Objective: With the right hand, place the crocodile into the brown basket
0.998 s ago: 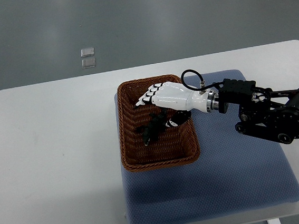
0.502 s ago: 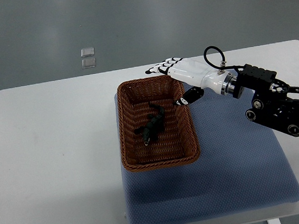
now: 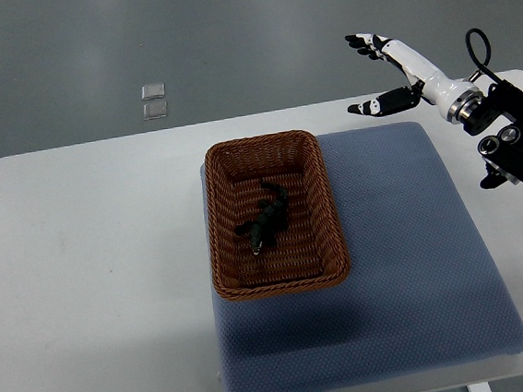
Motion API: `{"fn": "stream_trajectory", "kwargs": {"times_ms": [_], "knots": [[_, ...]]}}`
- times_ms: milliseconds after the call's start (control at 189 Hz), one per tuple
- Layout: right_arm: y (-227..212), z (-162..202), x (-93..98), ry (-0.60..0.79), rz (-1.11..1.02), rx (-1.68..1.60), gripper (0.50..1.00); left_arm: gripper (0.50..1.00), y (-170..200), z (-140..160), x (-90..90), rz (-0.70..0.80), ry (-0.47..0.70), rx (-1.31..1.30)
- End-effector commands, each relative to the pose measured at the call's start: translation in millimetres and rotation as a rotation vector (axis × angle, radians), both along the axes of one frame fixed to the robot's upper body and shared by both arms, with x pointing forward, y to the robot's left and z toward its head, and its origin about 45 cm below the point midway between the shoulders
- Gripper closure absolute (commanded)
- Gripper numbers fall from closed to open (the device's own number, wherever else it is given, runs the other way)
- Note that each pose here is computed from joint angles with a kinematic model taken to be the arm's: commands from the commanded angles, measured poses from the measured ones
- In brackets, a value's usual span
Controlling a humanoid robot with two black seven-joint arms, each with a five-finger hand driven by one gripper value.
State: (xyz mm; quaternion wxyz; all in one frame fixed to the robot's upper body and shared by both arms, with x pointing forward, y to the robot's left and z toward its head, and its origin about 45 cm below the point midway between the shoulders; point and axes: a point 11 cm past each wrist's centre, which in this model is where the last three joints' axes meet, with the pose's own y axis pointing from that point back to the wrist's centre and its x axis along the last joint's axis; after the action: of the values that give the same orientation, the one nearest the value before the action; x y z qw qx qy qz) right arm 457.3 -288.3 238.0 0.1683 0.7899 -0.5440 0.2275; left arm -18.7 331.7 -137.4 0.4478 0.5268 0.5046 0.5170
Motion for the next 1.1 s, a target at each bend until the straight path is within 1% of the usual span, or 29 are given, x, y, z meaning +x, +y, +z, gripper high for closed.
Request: {"fn": "stream_trajectory", "kwargs": {"times_ms": [0,169,322,438,628,665,792,1093], "knots": [[-23,0,1.7,0.077,-0.058,0.183,0.585,0.5,0,0,0.2,0.0,0.0,0.0],[-46,-3,-5.1,0.167,-0.069,0.407,0.585,0.5,0,0,-0.7,0.001,0.001,0.0],[-60,-11,-8.1,0.184,-0.126,0.56,0.585,0.5,0,0,0.1,-0.001,0.0,0.0],[-74,-24,-10.9,0.199,-0.197,0.635,0.585,0.5,0,0,0.2,0.001,0.0,0.0],[-83,-49,-17.8,0.239,-0.272,0.679,0.583,0.5,0,0,0.1,-0.001,0.0,0.0],[-85,-52,-19.0,0.244,-0.283,0.689,0.57,0.5,0,0,0.1,-0.001,0.0,0.0],[-80,-64,-23.3,0.252,-0.306,0.722,0.57,0.5,0,0,-0.7,0.001,0.001,0.0],[-81,-65,-23.9,0.242,-0.323,0.76,0.57,0.5,0,0,0.1,-0.001,0.0,0.0]]}}
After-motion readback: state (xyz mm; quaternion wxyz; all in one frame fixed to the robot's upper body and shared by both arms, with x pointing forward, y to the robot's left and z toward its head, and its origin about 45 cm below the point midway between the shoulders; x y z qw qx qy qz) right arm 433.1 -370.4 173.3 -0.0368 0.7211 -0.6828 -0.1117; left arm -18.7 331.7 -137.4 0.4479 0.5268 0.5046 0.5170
